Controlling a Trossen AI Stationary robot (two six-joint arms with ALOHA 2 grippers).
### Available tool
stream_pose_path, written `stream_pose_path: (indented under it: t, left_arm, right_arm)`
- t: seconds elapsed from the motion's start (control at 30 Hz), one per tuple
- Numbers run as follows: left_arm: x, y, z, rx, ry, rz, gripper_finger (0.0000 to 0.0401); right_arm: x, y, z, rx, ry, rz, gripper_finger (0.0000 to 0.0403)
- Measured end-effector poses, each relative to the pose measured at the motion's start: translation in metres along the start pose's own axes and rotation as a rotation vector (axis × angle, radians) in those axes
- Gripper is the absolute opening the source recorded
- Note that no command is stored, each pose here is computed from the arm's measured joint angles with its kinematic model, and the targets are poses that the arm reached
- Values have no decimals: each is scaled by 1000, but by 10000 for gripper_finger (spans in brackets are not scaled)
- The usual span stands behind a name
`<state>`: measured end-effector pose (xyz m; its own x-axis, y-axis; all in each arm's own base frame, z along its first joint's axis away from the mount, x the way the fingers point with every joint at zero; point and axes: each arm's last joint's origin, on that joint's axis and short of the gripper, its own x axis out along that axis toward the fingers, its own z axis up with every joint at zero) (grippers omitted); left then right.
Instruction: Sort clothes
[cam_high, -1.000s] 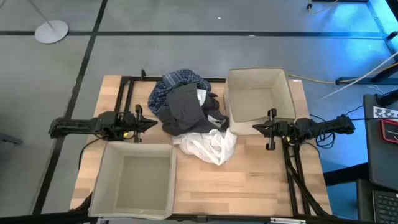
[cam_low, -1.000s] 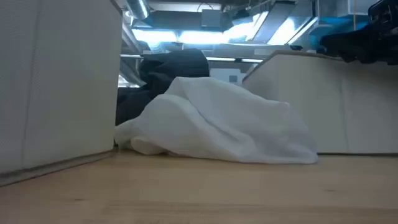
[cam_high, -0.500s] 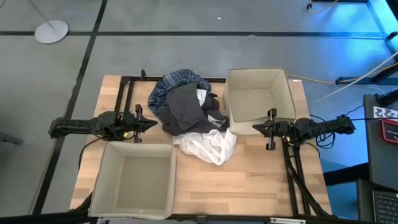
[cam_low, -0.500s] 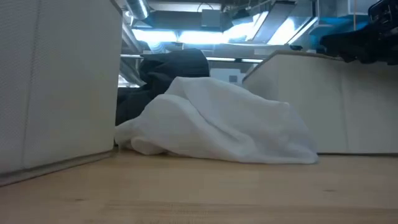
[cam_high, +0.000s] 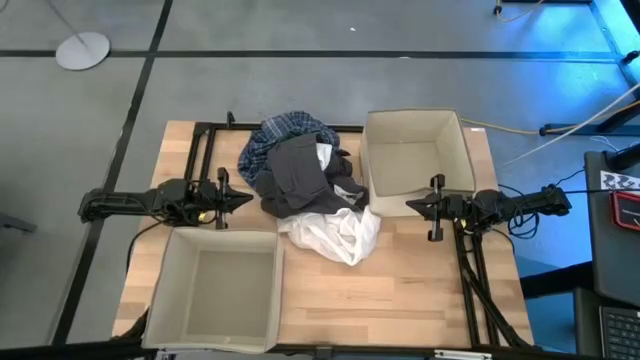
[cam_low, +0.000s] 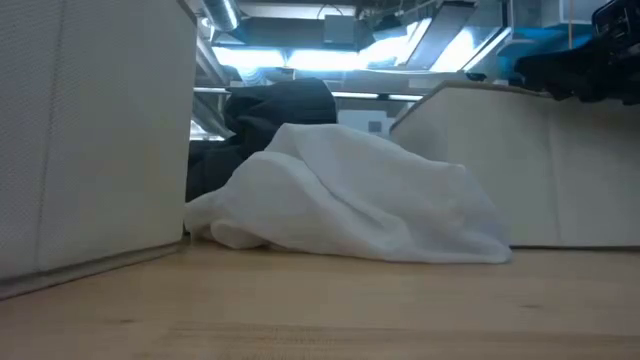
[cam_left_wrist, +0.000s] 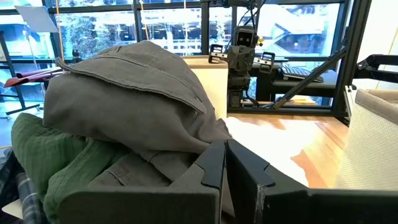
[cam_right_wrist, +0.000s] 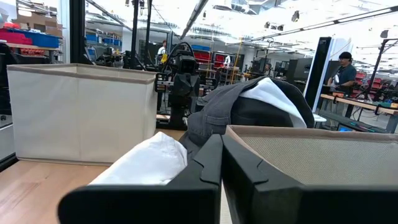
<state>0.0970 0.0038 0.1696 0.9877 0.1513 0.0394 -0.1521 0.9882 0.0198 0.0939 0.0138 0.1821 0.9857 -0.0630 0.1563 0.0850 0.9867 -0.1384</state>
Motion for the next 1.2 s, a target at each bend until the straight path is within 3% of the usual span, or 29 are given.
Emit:
stream_pose_path:
  t: [0.57,0.73,1.0,1.1,1.2]
  left_arm:
    - [0,0,0,4,-1,0,7]
    - [0,0,3,149,-34,7,8]
    - [-3,1,23,-76,-242,3,8]
    - [-6,2,35,-96,-364,6,8]
    - [-9,4,47,-85,-401,24,7]
  right_arm:
    - [0,0,0,0,0,0,12]
    - [0,0,0,1,-2,0,12]
    - [0,-2,5,52,-47,-37,12]
    - [0,-2,8,167,-79,-39,12]
    - [-1,-4,10,194,-96,-73,12]
